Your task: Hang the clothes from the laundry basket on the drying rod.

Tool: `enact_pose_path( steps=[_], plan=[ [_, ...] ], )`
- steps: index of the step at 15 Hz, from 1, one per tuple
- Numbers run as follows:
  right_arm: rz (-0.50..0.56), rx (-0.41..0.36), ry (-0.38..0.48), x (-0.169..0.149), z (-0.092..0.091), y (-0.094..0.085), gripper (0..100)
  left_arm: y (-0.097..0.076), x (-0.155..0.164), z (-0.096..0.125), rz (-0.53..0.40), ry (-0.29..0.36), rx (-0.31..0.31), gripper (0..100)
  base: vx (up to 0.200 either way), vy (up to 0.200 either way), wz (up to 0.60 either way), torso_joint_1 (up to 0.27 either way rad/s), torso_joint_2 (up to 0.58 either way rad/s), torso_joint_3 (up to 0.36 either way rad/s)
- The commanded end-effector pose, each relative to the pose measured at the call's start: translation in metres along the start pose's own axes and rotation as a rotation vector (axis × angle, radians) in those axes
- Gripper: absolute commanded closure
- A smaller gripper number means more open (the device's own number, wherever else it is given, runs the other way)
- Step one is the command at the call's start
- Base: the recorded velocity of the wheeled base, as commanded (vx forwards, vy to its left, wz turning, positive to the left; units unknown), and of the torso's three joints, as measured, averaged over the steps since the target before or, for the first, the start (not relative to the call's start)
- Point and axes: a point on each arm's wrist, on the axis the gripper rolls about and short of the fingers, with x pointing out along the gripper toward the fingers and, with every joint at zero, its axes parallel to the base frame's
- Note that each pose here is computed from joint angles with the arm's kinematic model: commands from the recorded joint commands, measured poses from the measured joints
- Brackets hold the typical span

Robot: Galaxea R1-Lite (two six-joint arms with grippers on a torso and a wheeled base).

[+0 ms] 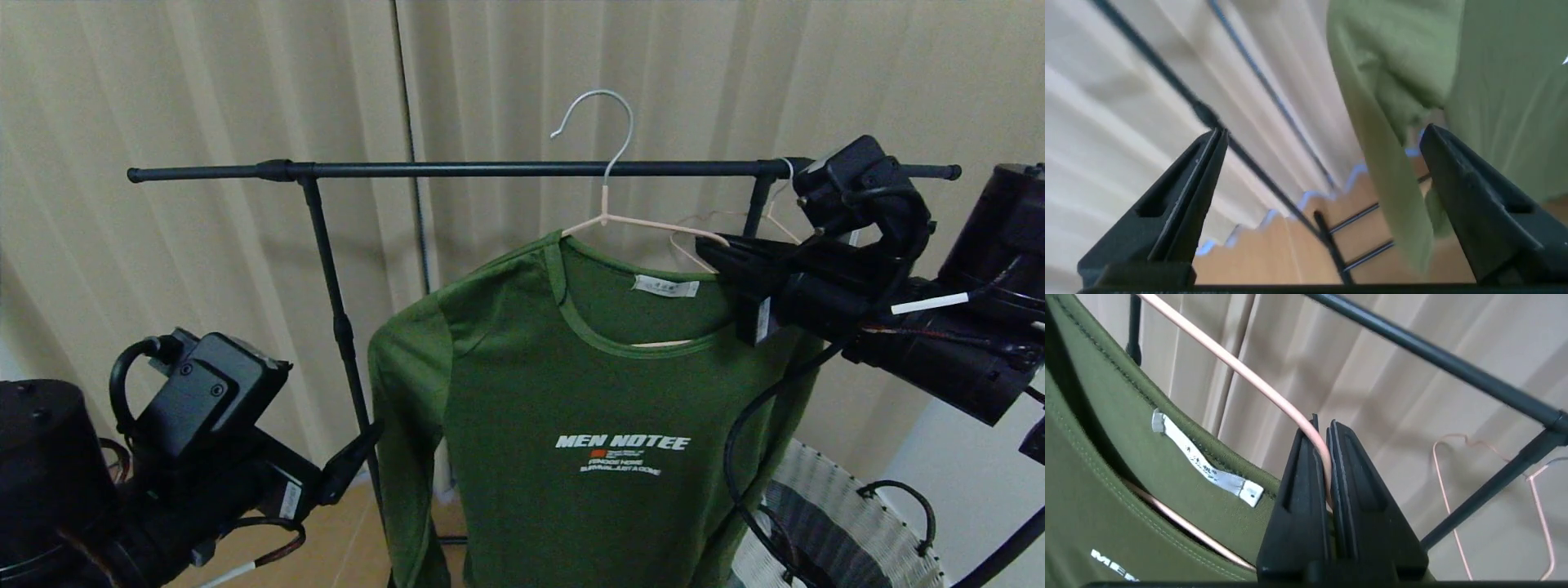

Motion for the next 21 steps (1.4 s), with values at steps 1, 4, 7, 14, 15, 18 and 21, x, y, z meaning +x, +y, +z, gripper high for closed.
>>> enact_pose_path(
  steps=[1,4,7,14,15,18,21],
  plan=[
    [-0.002,0.0,-0.018,-0.005,0.005,-0.001,100,0.01,0.01,-0.004,-0.004,0.017,-0.019,0,0.0,0.0,0.0,0.0,0.0,0.0],
    [0.021,0.001,-0.021,-0.006,0.005,0.006,100,0.012,0.015,-0.004,-0.011,0.02,-0.031,0,0.0,0.0,0.0,0.0,0.0,0.0],
    [0.029,0.001,-0.026,-0.006,0.006,0.008,100,0.012,0.018,-0.002,-0.014,0.017,-0.037,100,0.0,0.0,0.0,0.0,0.0,0.0],
    [-0.018,-0.001,-0.013,-0.01,0.004,-0.002,100,0.019,-0.006,-0.036,0.06,0.079,-0.142,100,0.0,0.0,0.0,0.0,0.0,0.0],
    [-0.033,-0.001,-0.018,-0.012,0.006,-0.006,100,0.018,-0.011,-0.04,0.065,0.066,-0.191,100,0.0,0.0,0.0,0.0,0.0,0.0],
    [-0.054,-0.002,-0.018,-0.018,0.007,-0.012,100,0.018,-0.014,-0.04,0.049,0.014,-0.234,100,0.0,0.0,0.0,0.0,0.0,0.0],
    [-0.066,-0.004,-0.006,-0.018,0.004,-0.014,100,0.02,-0.025,-0.033,0.058,-0.048,-0.211,100,0.0,0.0,0.0,0.0,0.0,0.0]
  ],
)
